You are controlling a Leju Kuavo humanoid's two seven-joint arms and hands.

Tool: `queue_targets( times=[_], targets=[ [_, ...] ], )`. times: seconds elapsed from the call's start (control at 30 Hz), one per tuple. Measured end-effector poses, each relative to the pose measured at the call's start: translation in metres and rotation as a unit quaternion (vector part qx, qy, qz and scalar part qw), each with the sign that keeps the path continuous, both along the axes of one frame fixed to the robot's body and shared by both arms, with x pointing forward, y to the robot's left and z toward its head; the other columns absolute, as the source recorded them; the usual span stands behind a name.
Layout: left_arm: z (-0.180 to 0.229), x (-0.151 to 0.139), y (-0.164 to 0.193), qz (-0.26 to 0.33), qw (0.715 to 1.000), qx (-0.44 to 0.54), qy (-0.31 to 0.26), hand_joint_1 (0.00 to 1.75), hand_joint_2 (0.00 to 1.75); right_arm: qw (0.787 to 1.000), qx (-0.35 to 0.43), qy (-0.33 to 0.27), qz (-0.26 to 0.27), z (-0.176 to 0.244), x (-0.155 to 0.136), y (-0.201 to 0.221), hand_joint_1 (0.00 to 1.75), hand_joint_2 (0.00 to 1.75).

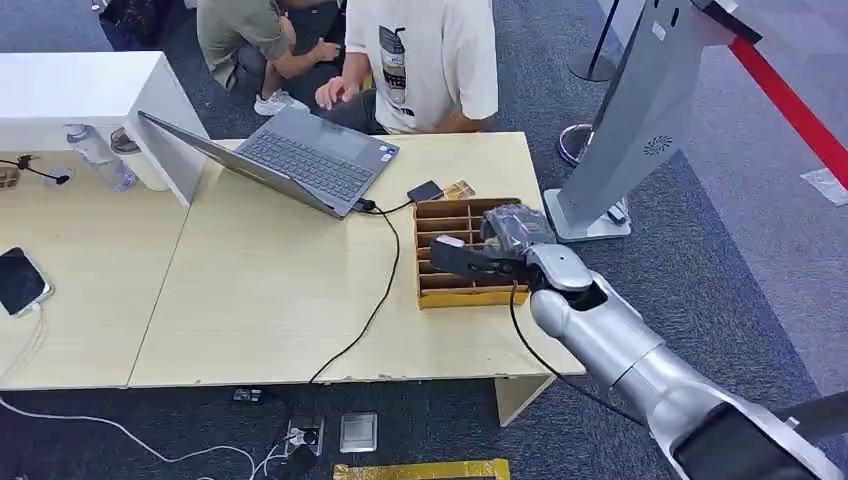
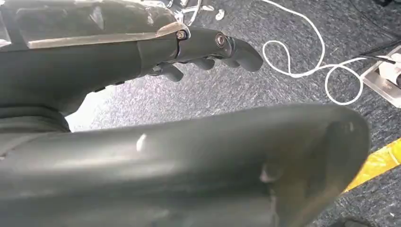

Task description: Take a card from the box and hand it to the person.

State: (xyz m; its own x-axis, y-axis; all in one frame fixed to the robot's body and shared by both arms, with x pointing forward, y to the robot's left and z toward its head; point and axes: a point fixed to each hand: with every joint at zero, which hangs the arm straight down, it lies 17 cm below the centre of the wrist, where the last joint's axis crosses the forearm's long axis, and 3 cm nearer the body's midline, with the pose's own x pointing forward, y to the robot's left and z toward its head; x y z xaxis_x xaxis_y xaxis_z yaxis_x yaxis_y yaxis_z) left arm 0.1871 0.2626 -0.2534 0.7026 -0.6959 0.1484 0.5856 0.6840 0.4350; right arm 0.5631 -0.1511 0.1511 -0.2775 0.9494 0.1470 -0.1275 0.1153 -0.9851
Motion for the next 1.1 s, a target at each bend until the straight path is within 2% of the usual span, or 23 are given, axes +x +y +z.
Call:
queue_targets(
  times=[0.07, 0.1, 0.23, 0.33, 0.43, 0.47, 0.53, 0.57, 0.6, 0.67, 0.7, 0.83, 0.93, 1.1],
  targets=[
    [0.0, 0.0, 0.0, 0.0, 1.0, 0.0, 0.0, 0.0, 0.0, 1.0, 0.0, 0.0, 0.001, -0.0006, -0.0004, 0.0005, 1.03, 1.75],
    [0.0, 0.0, 0.0003, 0.002, 1.0, 0.0, 0.0, 0.0, 0.0, 1.0, 0.0, 0.001, 0.001, -0.001, -0.0006, 0.0006, 1.03, 1.75],
    [0.0001, 0.0, 0.0004, 0.005, 1.0, 0.0, -0.001, 0.0, 0.0, 1.0, 0.0, 0.002, 0.003, -0.002, -0.0015, 0.0026, 0.68, 1.75],
    [0.0, 0.0, 0.0004, 0.005, 1.0, 0.0, 0.0, 0.0, 0.0, 1.0, 0.001, 0.0, 0.004, -0.0013, -0.0017, 0.0036, 0.61, 1.75],
    [0.0, -0.0001, 0.0003, 0.004, 1.0, -0.001, 0.0, 0.0, 0.0, 1.0, 0.003, -0.003, 0.004, 0.0005, -0.0014, 0.0041, 0.44, 1.75],
    [0.0, -0.0001, 0.0003, 0.004, 1.0, -0.001, 0.0, 0.0, 0.0, 1.0, 0.003, -0.004, 0.004, 0.0013, -0.0014, 0.0044, 0.45, 1.75],
    [0.0001, 0.0001, 0.0002, 0.004, 1.0, -0.001, 0.0, 0.0, 0.0, 1.0, 0.005, -0.005, 0.005, 0.0029, -0.0016, 0.0055, 0.79, 1.75],
    [0.0, 0.0, 0.0002, 0.004, 1.0, -0.001, 0.0, 0.0, 0.0, 1.0, 0.005, -0.006, 0.005, 0.0035, -0.0013, 0.0054, 0.59, 1.75],
    [-0.0001, -0.0002, 0.0002, 0.004, 1.0, -0.001, 0.001, 0.0, 0.0, 1.0, 0.005, -0.006, 0.005, 0.0038, -0.0012, 0.0054, 0.59, 1.75],
    [-0.0001, -0.0004, 0.0004, 0.004, 1.0, 0.0, 0.001, 0.0, 0.0, 1.0, 0.005, -0.007, 0.005, 0.0047, -0.0013, 0.0058, 0.44, 1.75],
    [-0.0001, -0.0003, 0.0005, 0.005, 1.0, 0.0, 0.001, 0.0, 0.0, 1.0, 0.005, -0.007, 0.005, 0.0049, -0.0013, 0.0058, 0.51, 1.75],
    [0.0, -0.0003, 0.0006, 0.005, 1.0, 0.0, 0.001, 0.0, 0.0, 1.0, 0.005, -0.008, 0.003, 0.0053, -0.0011, 0.0052, 0.51, 1.75],
    [0.0, -0.0003, 0.0007, 0.005, 1.0, 0.0, 0.001, 0.0, 0.0, 1.0, 0.004, -0.007, 0.002, 0.0052, -0.001, 0.0047, 0.58, 1.75],
    [-0.0001, -0.0004, 0.0007, 0.005, 1.0, 0.0, 0.001, 0.0, 0.0, 1.0, 0.003, -0.007, 0.0, 0.0047, -0.0007, 0.0025, 0.79, 1.75]
  ],
)
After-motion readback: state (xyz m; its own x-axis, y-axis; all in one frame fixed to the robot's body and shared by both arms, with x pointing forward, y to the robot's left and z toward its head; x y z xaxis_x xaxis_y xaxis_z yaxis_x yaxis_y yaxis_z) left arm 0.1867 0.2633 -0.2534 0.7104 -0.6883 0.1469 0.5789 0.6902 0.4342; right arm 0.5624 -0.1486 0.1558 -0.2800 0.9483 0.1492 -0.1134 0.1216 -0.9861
